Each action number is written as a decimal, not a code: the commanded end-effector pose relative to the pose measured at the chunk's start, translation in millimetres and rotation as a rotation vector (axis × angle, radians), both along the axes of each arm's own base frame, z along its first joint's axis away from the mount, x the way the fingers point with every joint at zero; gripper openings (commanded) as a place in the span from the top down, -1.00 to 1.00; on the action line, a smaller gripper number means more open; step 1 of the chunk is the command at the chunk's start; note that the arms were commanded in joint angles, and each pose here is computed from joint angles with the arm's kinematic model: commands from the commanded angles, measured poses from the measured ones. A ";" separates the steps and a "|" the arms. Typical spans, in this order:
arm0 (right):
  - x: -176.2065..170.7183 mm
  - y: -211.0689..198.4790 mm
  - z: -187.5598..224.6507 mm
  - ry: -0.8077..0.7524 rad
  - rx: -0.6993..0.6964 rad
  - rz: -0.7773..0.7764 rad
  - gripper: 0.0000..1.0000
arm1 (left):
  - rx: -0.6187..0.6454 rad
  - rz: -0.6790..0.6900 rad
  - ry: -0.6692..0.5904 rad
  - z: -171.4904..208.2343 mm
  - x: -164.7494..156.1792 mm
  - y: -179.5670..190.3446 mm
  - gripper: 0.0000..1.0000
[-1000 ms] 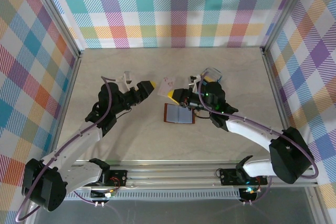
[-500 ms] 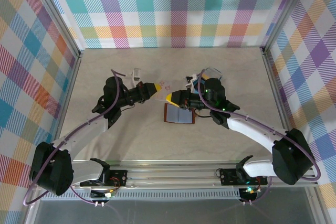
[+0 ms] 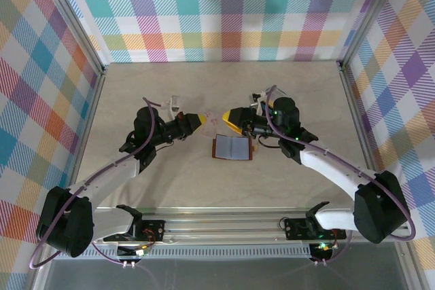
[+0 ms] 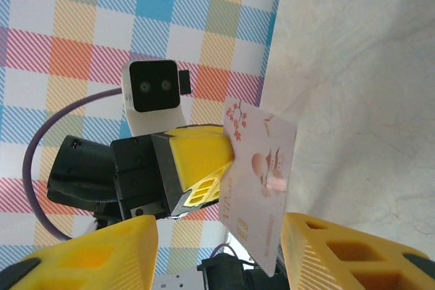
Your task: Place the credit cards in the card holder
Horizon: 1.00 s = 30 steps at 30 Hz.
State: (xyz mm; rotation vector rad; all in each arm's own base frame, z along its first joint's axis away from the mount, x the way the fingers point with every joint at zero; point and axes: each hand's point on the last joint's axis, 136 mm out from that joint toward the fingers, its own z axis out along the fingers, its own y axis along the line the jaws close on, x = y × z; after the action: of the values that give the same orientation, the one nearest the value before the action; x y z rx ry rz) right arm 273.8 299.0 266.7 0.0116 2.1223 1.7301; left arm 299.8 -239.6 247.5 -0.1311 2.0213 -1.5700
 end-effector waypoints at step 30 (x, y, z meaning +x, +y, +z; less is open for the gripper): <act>-3.1 17.1 -8.2 0.022 0.066 0.092 0.27 | -0.197 0.152 -0.043 34.9 -1.4 5.4 1.00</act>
State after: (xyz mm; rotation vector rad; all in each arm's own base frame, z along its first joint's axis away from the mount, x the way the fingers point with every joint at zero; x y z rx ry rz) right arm 273.9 315.6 257.9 -0.0400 2.1174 1.8525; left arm 301.1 -236.6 267.3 -0.3268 1.8461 -1.6367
